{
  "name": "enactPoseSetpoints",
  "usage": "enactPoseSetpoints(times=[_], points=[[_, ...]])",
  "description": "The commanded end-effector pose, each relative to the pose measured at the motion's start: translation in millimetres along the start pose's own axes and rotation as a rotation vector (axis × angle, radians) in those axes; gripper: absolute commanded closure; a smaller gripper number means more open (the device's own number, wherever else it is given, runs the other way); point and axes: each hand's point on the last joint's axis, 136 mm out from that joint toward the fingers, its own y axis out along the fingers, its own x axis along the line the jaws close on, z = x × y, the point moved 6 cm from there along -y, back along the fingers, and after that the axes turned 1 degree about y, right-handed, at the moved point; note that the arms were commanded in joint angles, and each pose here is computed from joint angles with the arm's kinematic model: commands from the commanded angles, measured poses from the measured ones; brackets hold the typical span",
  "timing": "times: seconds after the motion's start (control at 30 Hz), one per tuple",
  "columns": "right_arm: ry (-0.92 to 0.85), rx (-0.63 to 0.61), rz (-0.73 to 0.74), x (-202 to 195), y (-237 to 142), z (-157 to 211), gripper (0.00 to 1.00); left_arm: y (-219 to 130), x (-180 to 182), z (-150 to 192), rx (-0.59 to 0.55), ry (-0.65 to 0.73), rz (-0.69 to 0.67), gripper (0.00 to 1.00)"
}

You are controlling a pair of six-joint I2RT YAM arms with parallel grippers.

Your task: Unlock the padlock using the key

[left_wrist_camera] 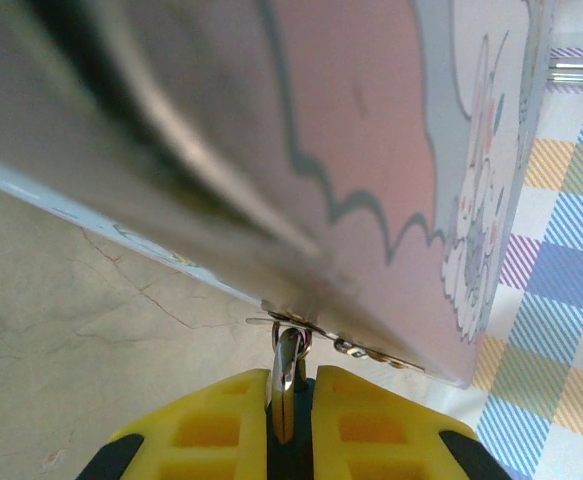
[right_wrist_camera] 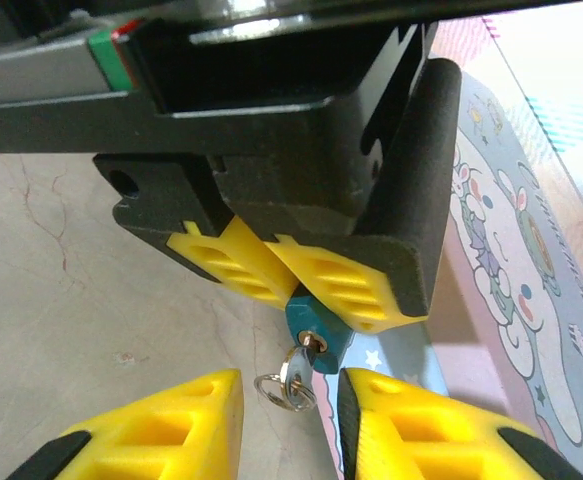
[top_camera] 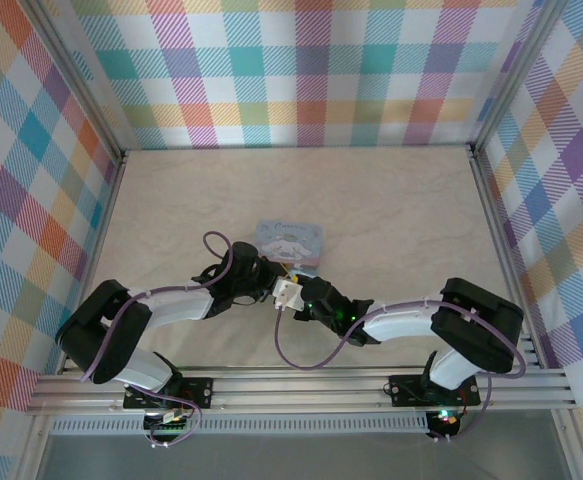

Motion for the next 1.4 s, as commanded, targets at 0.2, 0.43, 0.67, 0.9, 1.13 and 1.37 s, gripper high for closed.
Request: enactPoseSetpoints(times=[0.2, 0.43, 0.67, 0.9, 1.13, 1.37], points=[[0.046, -0.025, 0.037, -0.8, 4.5, -3.9, 0.75, -5.7, -19.3, 4.1, 0.011, 0.011, 0.061, 1.00], [0.060, -0.020, 0.048, -1.0, 5.6, -2.5, 0.84, -5.8, -18.7, 4.2, 0.011, 0.009, 0.059, 1.00], [0.077, -0.014, 0.056, -0.6, 6.8, -0.2, 0.92, -5.9, -18.7, 4.3, 0.011, 0.009, 0.059, 1.00], [0.109, -0.006, 0.074, -2.0, 8.4, 0.5, 0.99, -5.1, -18.8, 4.7, 0.013, 0.010, 0.057, 1.00], [0.171, -0.004, 0.113, -6.2, 9.8, 0.0, 1.00, -4.6, -19.2, 4.6, 0.014, 0.011, 0.057, 1.00], [0.260, -0.009, 0.120, -7.6, 9.1, -0.4, 1.00, -4.1, -18.6, 5.0, 0.015, 0.010, 0.054, 1.00]])
